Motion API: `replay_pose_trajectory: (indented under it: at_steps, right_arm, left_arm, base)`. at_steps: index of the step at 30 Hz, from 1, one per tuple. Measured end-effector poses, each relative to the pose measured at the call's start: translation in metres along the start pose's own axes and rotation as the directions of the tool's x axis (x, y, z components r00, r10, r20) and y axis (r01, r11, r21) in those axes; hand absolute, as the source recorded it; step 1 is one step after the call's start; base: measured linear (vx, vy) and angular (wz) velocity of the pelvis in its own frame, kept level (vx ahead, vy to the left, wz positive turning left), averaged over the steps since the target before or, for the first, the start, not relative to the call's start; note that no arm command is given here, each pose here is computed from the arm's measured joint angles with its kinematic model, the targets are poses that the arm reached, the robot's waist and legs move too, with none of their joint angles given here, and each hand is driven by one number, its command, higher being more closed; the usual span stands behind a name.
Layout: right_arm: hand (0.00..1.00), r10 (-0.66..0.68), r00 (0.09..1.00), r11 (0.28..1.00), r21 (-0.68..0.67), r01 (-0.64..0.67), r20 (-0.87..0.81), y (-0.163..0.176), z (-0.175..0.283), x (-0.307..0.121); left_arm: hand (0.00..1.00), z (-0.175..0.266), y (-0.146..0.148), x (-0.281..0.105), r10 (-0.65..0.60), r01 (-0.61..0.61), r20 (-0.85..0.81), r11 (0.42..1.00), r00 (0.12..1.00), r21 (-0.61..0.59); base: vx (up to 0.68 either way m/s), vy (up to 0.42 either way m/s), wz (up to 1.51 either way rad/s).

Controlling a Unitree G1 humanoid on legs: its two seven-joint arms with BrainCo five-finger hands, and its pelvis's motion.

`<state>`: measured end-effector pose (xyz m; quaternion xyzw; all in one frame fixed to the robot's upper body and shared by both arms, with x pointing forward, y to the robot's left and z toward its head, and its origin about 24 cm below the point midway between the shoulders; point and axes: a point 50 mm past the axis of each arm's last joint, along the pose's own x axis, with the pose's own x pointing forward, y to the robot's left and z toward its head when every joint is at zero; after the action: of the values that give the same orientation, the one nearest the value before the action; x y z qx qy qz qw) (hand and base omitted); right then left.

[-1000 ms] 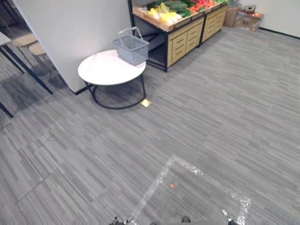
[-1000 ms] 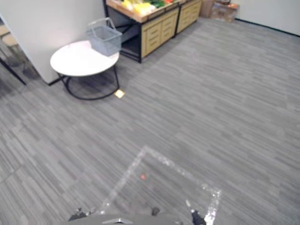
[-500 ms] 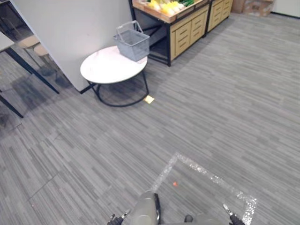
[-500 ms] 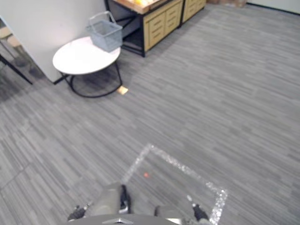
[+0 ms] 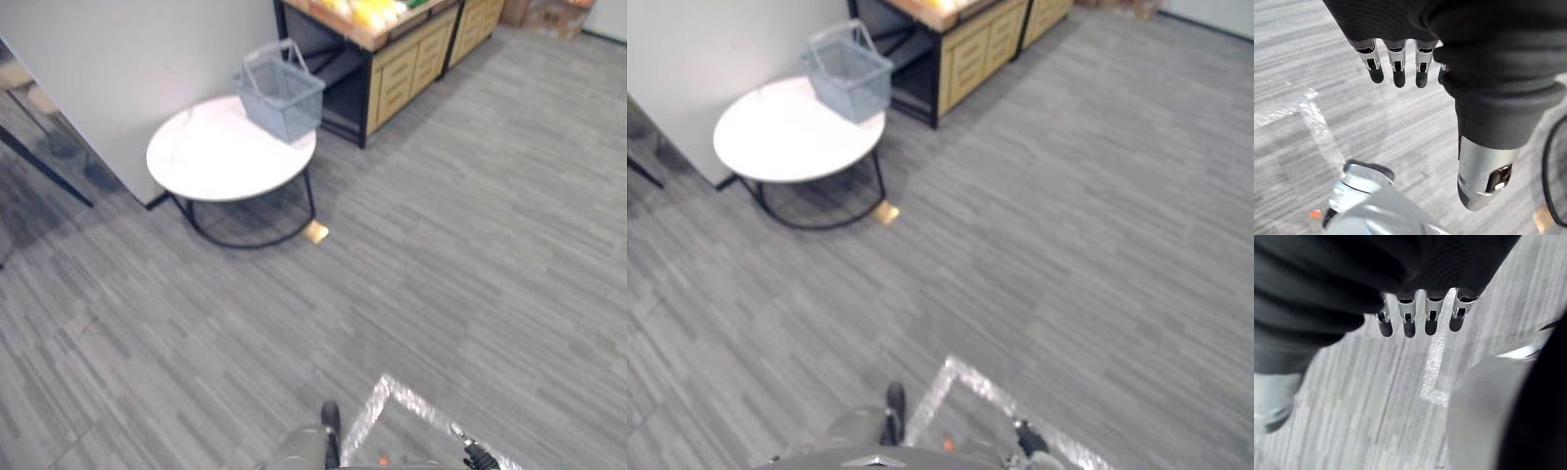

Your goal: Pick vegetable in the basket

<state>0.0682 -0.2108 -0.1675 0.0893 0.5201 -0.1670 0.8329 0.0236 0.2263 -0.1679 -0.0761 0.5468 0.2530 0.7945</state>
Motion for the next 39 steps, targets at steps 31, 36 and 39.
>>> replay_pose_trajectory:
  at_steps: [31, 36, 39]
  right_arm:
    - [0.0, -0.011, 0.997, 0.998, -0.053, 0.016, 0.081, 0.0, 0.029, 0.005]
    - [0.0, -0.011, 0.998, 0.999, -0.043, 0.014, 0.063, 0.009, 0.019, 0.004]
    - [0.0, -0.028, 0.999, 1.0, -0.007, 0.028, 0.025, 0.006, 0.009, 0.002]
  left_arm:
    - [0.0, 0.017, -0.03, 0.002, -0.019, 0.028, 0.054, 0.982, 0.998, -0.189]
    - [0.0, 0.007, -0.012, 0.001, 0.031, -0.028, 0.018, 0.986, 0.999, -0.167]
    - [0.0, 0.005, -0.003, 0.002, 0.046, -0.046, 0.001, 0.991, 0.999, -0.128]
  base:
    - [0.59, -0.13, 0.22]
    - [0.51, 0.284, 0.2]
    - [0.58, 0.294, 0.26]
